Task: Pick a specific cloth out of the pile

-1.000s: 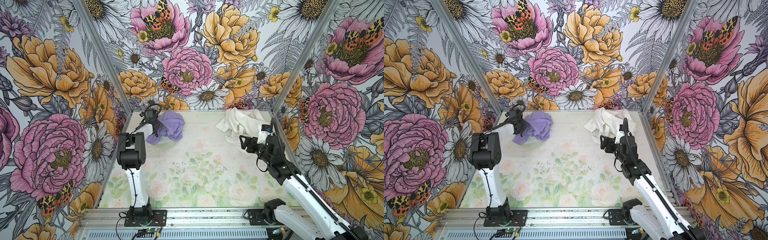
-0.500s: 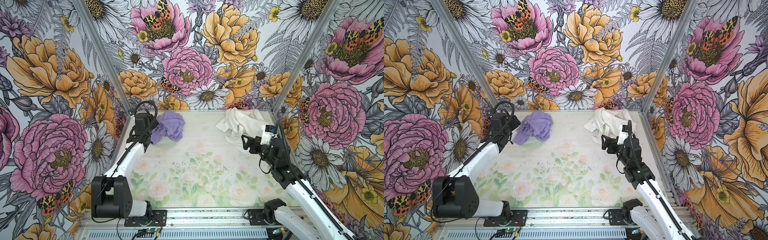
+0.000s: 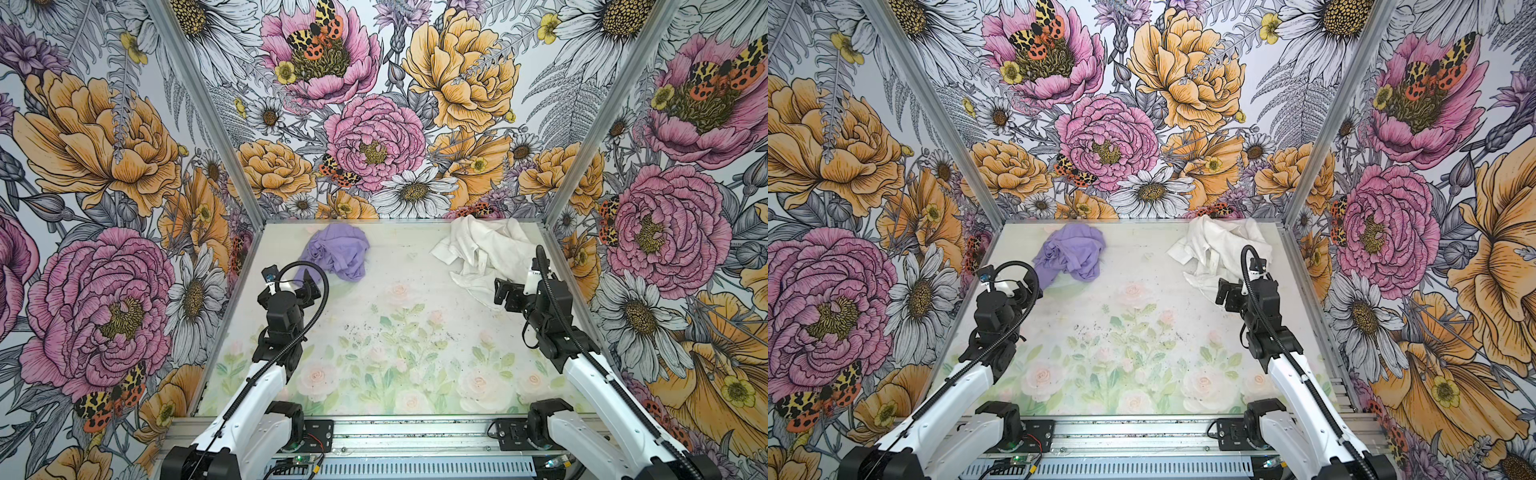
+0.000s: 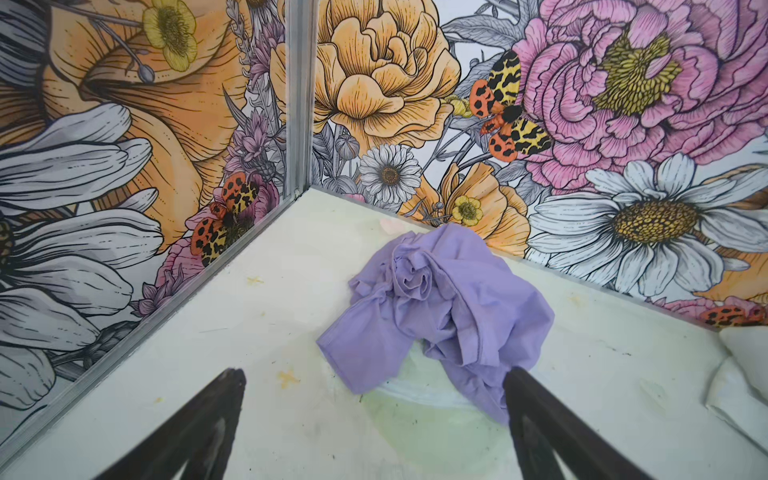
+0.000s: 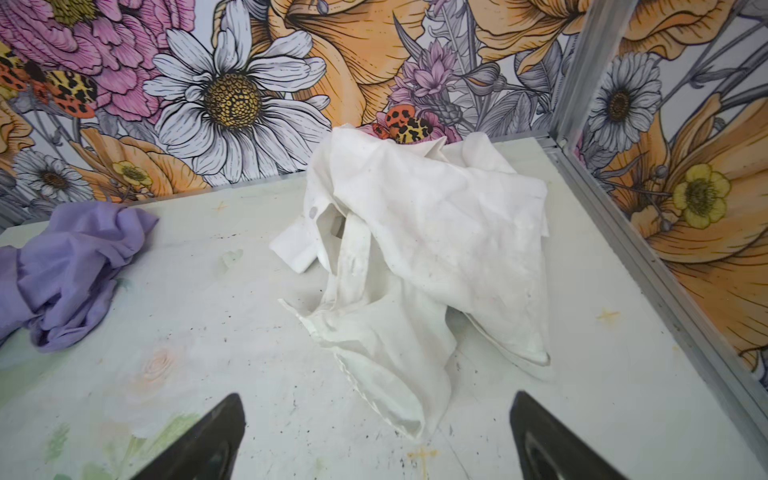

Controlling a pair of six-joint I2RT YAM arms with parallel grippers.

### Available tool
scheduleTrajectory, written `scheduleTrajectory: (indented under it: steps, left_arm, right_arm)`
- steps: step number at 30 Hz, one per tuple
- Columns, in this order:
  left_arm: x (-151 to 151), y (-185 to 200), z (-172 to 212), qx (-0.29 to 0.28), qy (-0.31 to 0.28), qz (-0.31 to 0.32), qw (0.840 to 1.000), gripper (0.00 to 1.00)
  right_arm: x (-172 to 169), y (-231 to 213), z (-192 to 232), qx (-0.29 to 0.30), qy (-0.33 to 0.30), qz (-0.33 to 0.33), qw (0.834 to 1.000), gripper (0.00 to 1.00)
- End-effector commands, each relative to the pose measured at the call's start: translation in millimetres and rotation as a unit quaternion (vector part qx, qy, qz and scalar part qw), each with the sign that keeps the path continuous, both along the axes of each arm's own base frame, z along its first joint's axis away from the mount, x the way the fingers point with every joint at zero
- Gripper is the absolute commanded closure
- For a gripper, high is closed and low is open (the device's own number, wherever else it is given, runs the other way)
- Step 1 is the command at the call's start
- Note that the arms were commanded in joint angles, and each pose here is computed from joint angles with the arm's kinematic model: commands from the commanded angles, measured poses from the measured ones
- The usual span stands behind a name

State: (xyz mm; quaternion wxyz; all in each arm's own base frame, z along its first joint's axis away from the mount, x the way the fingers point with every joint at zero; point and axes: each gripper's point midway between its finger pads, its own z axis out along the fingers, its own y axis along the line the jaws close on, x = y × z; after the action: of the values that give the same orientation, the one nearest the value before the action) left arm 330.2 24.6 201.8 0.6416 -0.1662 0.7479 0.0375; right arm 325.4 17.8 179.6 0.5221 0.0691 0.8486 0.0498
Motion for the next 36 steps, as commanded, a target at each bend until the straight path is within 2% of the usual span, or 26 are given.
scheduleTrajectory:
  steps: [1, 5, 8, 12, 18, 24, 28, 32, 36]
  left_arm:
    - [0.2, 0.9, 10.4, 0.049, -0.047, -0.001, 0.998, 0.01]
    - [5.1, 1.7, -11.4, 0.062, -0.041, -0.007, 0.997, 0.01]
    - [11.0, 2.7, -28.4, 0.064, -0.031, -0.012, 0.997, 0.01]
    - [21.2, -2.4, -31.5, 0.074, -0.043, -0.032, 0.996, 0.01]
    - [36.3, 1.1, -35.5, 0.076, -0.042, -0.046, 0.995, 0.01]
    - [51.1, -0.7, -53.2, 0.066, -0.039, -0.073, 0.994, 0.01]
    - [62.6, -4.1, -66.4, 0.066, -0.019, -0.086, 0.994, 0.01]
    - [73.5, 1.8, -72.3, 0.061, 0.019, -0.070, 0.995, 0.01]
    - [73.4, 1.8, -71.3, 0.063, 0.015, -0.068, 0.996, 0.01]
  right_arm:
    - [9.9, -23.9, -11.3, -0.013, -0.024, -0.038, 0.999, 0.01]
    - [17.3, -48.7, -26.6, -0.019, -0.027, -0.072, 0.997, 0.00]
    - [23.7, -56.0, -32.3, -0.031, -0.054, -0.080, 0.995, 0.00]
    - [33.1, -56.1, -42.4, -0.051, -0.083, -0.069, 0.993, 0.01]
    - [51.1, -47.0, -35.0, -0.066, -0.133, -0.033, 0.988, 0.01]
    - [63.6, -45.0, -57.8, -0.067, -0.147, -0.020, 0.987, 0.02]
    - [66.7, -46.2, -62.4, -0.067, -0.126, -0.020, 0.990, 0.01]
    - [69.6, -47.1, -63.5, -0.067, -0.115, -0.021, 0.991, 0.01]
    - [71.7, -49.4, -64.3, -0.068, -0.112, -0.030, 0.991, 0.01]
